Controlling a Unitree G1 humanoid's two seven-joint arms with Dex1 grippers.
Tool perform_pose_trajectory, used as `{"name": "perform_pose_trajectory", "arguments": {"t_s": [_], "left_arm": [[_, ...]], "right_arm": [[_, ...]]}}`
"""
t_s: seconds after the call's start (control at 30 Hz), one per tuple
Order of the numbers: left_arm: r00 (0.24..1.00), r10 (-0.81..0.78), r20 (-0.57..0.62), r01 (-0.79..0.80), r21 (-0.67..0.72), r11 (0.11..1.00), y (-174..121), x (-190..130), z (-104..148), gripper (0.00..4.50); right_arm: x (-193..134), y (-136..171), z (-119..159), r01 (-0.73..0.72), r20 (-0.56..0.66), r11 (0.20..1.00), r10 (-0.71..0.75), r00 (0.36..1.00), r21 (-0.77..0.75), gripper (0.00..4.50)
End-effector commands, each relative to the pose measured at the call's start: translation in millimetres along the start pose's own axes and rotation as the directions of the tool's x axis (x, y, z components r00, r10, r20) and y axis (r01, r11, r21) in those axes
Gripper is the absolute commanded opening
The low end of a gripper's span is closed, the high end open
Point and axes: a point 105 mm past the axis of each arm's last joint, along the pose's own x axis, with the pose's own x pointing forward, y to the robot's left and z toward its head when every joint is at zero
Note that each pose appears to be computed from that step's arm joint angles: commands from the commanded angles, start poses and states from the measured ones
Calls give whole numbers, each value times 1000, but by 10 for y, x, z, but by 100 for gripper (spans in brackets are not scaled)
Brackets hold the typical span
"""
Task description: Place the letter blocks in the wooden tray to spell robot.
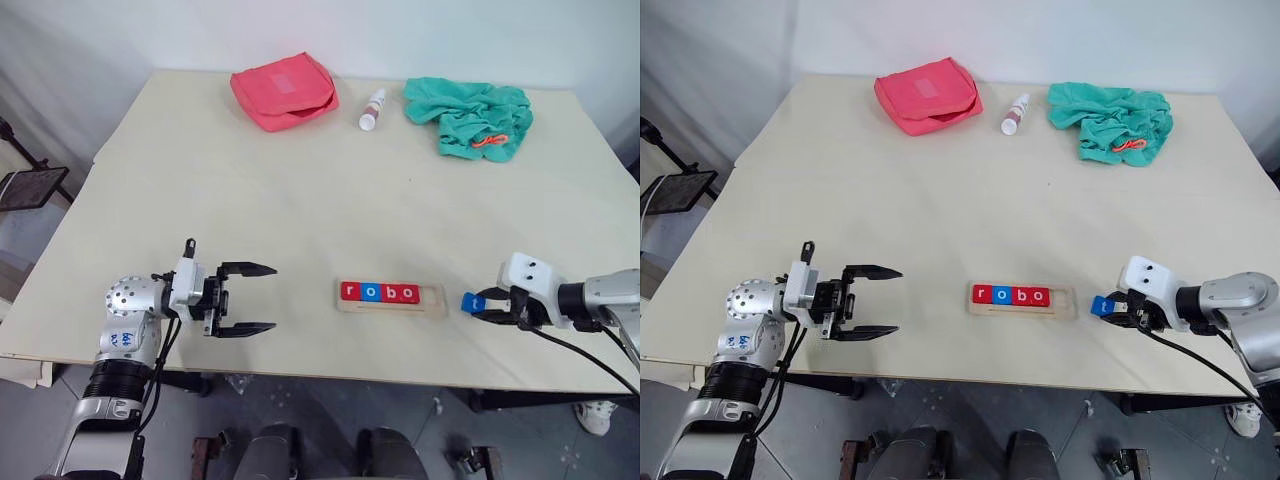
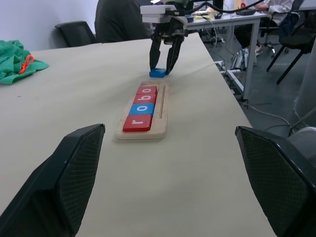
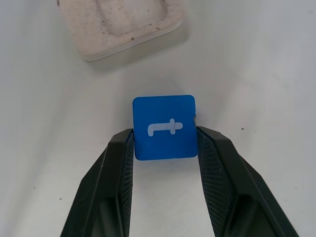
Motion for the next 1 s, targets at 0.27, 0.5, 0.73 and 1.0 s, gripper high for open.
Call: {"name": "perform_pose_trajectory", "arguments": {"t_s": [0.27,0.5,0.73,1.0], "left_arm": [[999,-16,28,15,32,999,-15,40,24,450],[999,-16,37,14,37,999,-8,82,13,450],[999,-7,36,6,37,999,-39,74,6,450],[999,6,33,-7,33,999,-59,64,-4,450]], "right_arm": [[-48,-20,657,-36,101,997,43,994,-65,146],[154,32,733,-124,55,981,133,990,-147,146],[223,61,733,-171,26,967,179,984,-187,146],[243,77,745,-197,18,959,205,979,-206,146]]}}
